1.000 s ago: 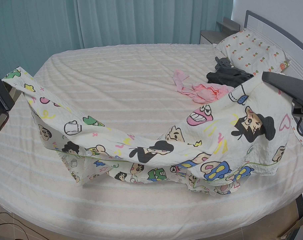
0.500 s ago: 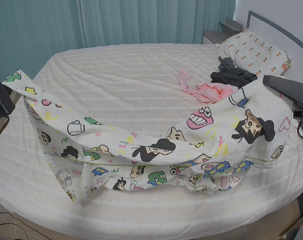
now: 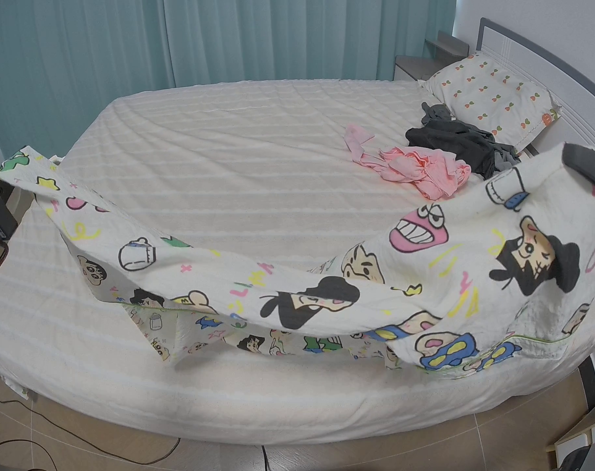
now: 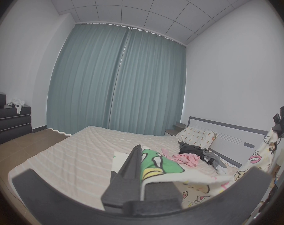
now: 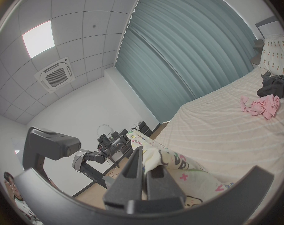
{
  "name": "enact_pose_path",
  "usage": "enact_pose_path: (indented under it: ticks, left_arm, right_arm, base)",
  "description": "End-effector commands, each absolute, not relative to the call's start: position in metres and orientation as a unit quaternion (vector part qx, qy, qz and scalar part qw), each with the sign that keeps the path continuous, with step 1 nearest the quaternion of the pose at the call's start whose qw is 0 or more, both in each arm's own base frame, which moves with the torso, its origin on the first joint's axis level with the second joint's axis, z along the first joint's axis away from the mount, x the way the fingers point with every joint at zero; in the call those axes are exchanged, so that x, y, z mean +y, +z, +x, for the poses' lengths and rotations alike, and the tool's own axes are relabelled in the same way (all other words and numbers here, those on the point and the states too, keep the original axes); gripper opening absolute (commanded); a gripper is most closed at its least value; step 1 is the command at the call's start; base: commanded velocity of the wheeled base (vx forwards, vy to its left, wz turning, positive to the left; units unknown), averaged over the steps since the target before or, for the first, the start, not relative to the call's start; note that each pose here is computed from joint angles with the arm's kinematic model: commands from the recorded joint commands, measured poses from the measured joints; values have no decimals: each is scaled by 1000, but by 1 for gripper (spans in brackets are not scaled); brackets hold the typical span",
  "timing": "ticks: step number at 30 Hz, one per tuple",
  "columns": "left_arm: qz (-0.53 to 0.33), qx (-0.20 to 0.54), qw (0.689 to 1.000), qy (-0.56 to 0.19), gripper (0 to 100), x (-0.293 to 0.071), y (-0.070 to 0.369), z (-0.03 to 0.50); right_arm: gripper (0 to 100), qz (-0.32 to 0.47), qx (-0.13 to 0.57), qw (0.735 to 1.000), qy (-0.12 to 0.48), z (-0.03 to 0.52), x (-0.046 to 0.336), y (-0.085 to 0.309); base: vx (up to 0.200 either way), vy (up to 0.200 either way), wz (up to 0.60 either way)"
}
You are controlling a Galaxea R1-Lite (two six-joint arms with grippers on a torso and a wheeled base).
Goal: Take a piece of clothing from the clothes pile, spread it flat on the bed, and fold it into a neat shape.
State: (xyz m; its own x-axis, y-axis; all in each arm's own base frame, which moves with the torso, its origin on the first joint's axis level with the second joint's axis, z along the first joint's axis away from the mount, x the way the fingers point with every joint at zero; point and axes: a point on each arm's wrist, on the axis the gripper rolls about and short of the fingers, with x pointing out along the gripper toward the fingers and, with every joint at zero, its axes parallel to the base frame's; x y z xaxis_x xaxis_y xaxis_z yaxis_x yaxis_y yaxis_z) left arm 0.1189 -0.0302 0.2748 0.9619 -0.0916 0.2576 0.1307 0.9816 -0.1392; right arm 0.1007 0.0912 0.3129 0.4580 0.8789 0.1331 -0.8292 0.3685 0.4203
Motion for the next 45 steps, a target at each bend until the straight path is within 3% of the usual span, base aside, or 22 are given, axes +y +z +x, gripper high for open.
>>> enact_pose_path:
  ticks: [1, 11, 19, 25, 35, 40, 41, 45]
  left_arm:
    - [-77, -134, 986, -57, 0, -28, 274, 110]
    - [-73, -122, 989, -50, 0, -28, 268, 111]
    - [-67, -48, 996, -37, 0, -35, 242, 139]
    - [-64, -2, 997, -32, 0, -43, 230, 167]
    - [-54, 62, 996, -21, 0, -59, 211, 229]
    - [-76, 60, 995, -19, 0, -65, 209, 251]
    - [-100, 57, 993, -12, 0, -70, 205, 280]
    - [-98, 72, 993, 5, 0, -72, 185, 312]
  right_arm:
    - [0, 218, 40, 819, 529, 89, 82, 316]
    - [0, 216, 57, 822, 523, 90, 82, 305]
    - [0, 213, 122, 844, 476, 121, 92, 274]
    - [0, 208, 156, 861, 437, 151, 98, 254]
    - [0, 215, 157, 880, 395, 211, 108, 229]
    - [0, 217, 161, 883, 383, 230, 110, 219]
    - [0, 221, 158, 890, 368, 253, 112, 208]
    - [0, 223, 159, 898, 345, 279, 114, 191]
  base:
    - [-200, 0, 0]
    - [0, 0, 0]
    - [0, 0, 0]
    - [200, 0, 0]
    - [200, 0, 0]
    - [200, 0, 0]
    - [200, 0, 0]
    - [200, 0, 0]
